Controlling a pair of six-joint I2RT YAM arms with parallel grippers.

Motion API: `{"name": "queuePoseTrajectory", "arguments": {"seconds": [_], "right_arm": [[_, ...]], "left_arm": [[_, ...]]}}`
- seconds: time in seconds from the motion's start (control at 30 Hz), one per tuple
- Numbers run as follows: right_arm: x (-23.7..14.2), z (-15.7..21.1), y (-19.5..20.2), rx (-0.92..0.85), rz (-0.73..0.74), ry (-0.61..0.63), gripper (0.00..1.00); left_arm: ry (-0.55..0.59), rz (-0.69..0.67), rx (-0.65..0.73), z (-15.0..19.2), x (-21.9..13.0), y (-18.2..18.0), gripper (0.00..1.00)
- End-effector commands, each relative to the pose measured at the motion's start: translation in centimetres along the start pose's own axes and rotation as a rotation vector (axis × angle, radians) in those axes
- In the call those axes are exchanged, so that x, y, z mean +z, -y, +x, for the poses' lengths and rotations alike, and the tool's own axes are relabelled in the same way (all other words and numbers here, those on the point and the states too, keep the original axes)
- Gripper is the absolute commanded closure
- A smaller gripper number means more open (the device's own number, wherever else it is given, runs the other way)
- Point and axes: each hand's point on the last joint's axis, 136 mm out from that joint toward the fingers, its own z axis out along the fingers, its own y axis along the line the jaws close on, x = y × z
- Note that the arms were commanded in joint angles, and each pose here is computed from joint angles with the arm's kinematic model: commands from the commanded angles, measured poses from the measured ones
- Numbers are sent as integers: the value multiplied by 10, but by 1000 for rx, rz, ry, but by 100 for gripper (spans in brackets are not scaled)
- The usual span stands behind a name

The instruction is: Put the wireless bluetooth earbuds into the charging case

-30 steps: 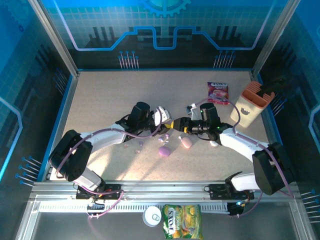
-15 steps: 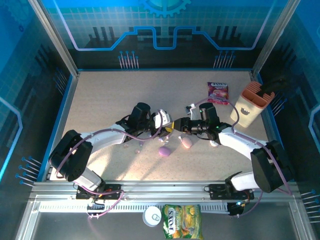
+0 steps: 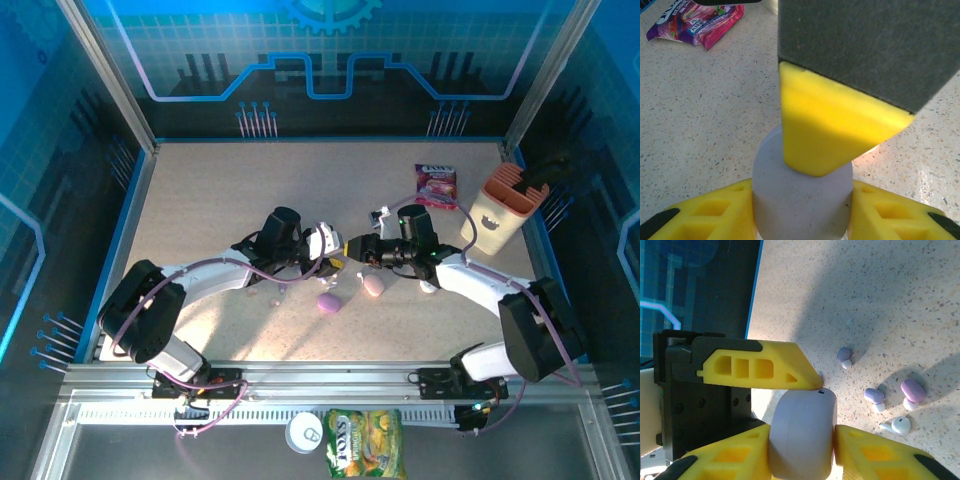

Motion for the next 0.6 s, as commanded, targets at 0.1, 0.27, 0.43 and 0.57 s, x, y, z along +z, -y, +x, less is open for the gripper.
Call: {"name": "queuePoseTrajectory", "arguments": {"seconds": [0.1,0.27,0.43,0.57], "right_arm": [[0,-9,-10,-2,-56,9,75],[-12,-20,-13,-14,-62,56,78],[-40,-38,-26,1,-152,134,80],[-63,-47,-44,-6,-237,193,79]], "left_arm": [[21,35,27,-3,2,9,54],[68,-9,9,-8,2,2,32],[310,-92,-52,-37,-12,-14,5],[452,-107,-101,-58,-21,-20,1]]}}
